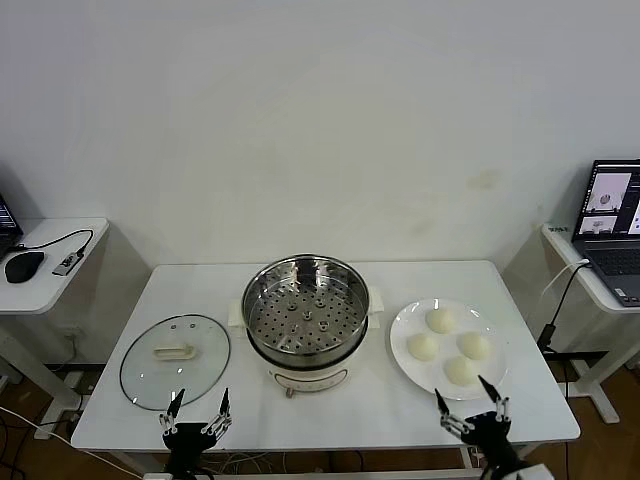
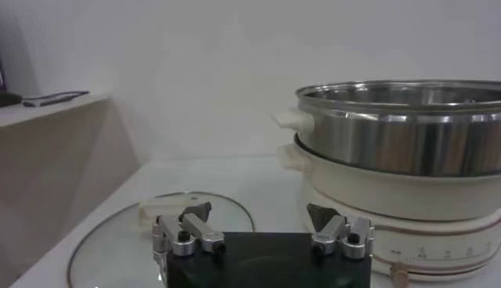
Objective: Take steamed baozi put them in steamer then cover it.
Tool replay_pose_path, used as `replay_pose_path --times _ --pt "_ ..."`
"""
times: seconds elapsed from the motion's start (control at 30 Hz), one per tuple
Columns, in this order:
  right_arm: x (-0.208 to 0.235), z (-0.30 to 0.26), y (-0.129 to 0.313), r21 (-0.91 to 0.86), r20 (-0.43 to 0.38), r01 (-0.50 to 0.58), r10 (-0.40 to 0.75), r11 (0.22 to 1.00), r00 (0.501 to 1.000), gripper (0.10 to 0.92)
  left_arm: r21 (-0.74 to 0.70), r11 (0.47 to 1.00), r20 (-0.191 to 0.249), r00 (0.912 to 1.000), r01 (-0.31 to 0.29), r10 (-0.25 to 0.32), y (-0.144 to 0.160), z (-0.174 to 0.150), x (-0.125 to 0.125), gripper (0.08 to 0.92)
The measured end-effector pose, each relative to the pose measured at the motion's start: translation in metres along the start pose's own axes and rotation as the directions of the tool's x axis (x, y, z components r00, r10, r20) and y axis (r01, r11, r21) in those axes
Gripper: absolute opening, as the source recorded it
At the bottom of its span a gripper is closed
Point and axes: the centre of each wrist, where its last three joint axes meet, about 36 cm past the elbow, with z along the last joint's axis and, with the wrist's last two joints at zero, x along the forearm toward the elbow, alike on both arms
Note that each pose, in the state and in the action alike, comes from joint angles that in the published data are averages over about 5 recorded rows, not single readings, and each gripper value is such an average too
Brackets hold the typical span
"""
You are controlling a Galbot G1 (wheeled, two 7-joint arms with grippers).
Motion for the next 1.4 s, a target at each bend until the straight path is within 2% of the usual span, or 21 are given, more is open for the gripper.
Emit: replay_pose_path --times 0.13,0.27,0.47,0.63,0.93,1.17,1.4 --pt "-0.014 -0.003 -0.026 0.132 -0.021 0.023 -0.020 0.991 1.000 0.823 -0.012 1.000 -0.008 1.0000 0.003 -0.003 0.000 0.000 0.001 0.823" --pt "-0.034 -0.011 -0.061 0.303 -0.066 0.079 -0.062 0.950 0.996 0.823 -0.032 0.999 -0.017 0.9998 0.013 -0.014 0.001 0.001 0.001 0.823" --pt "-0.072 -0.029 -0.107 0.507 -0.158 0.213 -0.153 0.835 0.975 0.823 -0.060 0.998 -0.025 0.9994 0.024 -0.025 0.002 0.001 0.002 0.823" --pt "-0.107 -0.048 -0.134 0.605 -0.251 0.341 -0.234 0.720 0.939 0.823 -0.080 0.996 -0.036 0.9987 0.032 -0.035 0.003 0.001 0.003 0.823" --pt "-0.181 -0.082 -0.159 0.619 -0.408 0.535 -0.346 0.576 0.845 0.823 -0.106 0.993 -0.039 0.9980 0.045 -0.050 0.006 -0.002 0.003 0.823" --pt "-0.232 -0.099 -0.163 0.571 -0.518 0.646 -0.388 0.507 0.762 0.823 -0.121 0.991 -0.036 0.9979 0.049 -0.054 0.009 -0.004 0.004 0.823" --pt "-0.274 -0.104 -0.157 0.525 -0.595 0.727 -0.419 0.443 0.685 0.823 -0.130 0.990 -0.030 0.9977 0.057 -0.062 0.013 -0.005 0.003 0.823"
